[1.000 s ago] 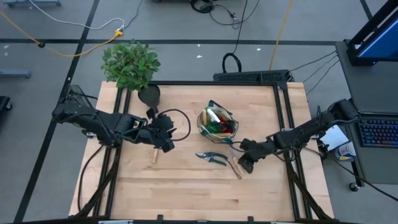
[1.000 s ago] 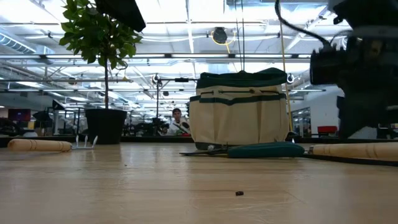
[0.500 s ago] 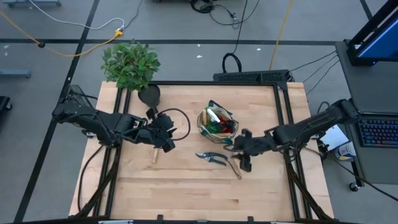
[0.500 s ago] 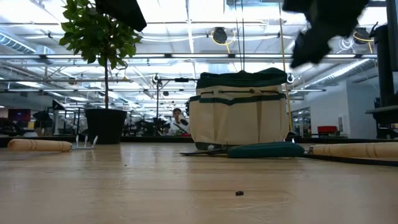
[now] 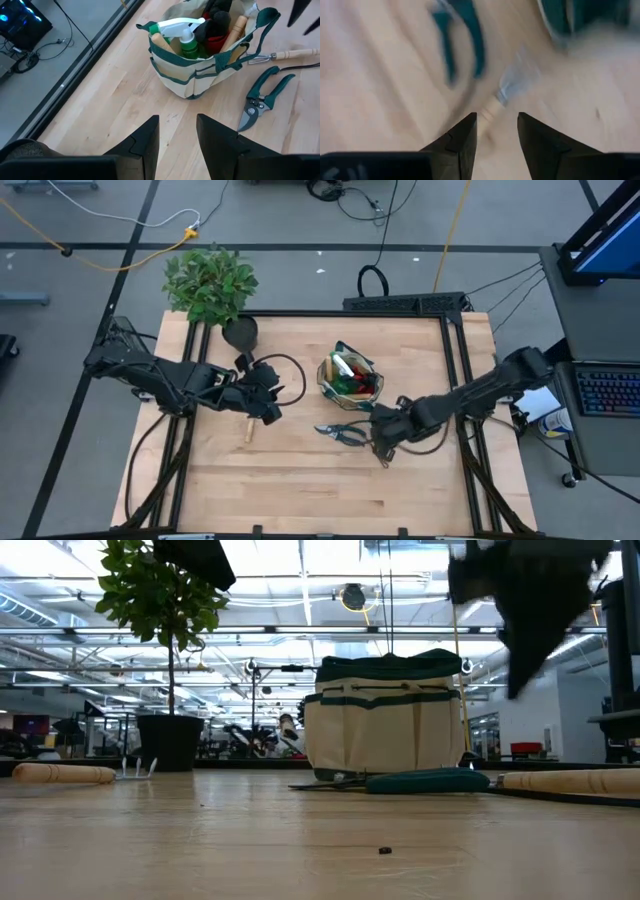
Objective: Pick & Place Garden tools in Gardening bag
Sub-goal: Put the right hand rake into the gardening bag
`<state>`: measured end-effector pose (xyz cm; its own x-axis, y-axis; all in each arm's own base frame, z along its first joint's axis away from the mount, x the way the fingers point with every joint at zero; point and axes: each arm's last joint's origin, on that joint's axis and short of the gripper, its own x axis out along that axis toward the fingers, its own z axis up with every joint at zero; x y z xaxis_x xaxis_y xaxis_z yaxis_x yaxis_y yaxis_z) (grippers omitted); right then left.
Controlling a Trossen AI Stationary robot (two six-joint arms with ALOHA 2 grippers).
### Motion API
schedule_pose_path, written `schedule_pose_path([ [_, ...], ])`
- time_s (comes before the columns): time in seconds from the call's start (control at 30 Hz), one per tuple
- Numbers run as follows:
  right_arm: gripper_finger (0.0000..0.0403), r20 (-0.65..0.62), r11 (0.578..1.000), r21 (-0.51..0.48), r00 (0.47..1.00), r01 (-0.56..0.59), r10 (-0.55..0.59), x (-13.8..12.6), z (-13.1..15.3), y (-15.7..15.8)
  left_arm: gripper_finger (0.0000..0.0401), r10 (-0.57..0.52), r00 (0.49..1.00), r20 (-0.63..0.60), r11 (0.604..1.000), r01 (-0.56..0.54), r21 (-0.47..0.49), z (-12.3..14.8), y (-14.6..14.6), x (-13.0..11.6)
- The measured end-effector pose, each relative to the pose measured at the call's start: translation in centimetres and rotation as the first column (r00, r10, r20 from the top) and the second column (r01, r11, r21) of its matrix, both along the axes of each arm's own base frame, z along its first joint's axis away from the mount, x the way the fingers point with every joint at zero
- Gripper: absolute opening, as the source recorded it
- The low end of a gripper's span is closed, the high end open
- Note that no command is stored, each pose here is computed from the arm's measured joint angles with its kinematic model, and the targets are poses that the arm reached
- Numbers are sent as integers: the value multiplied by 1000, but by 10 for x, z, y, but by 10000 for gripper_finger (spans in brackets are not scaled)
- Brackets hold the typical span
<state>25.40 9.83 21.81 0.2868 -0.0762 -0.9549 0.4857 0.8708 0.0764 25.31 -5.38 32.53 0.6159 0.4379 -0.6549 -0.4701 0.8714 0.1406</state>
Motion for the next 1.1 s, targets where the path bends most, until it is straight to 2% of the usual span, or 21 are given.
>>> schedule_pose_path([
  [0.07, 132, -69, 998, 24, 996, 61, -60, 1, -11, 2, 136, 0, 1000, 0, 1000, 0, 0, 0, 0, 0],
  [0.17, 134, -97, 991, 68, 990, 112, -105, 8, -22, 6, 136, -1, 1000, -1, 1000, 1, 1, 0, 0, 0],
  [0.4, 154, -138, 991, 102, 988, 87, -73, 20, -45, 14, 136, -2, 1000, -3, 1000, 2, 2, 0, 0, 0],
  [0.73, 199, -135, 986, 80, 981, 149, -137, 19, -47, 13, 136, -13, 1000, -11, 1000, 13, 12, 0, 0, 0],
  [0.93, 194, -162, 975, 75, 967, 210, -196, 6, -70, 8, 136, -14, 1000, -11, 1000, 14, 12, 0, 0, 0],
  [1.1, 170, -153, 980, 70, 972, 188, -176, -2, -84, 4, 136, -15, 1000, -11, 1000, 15, 12, 0, 0, 0],
])
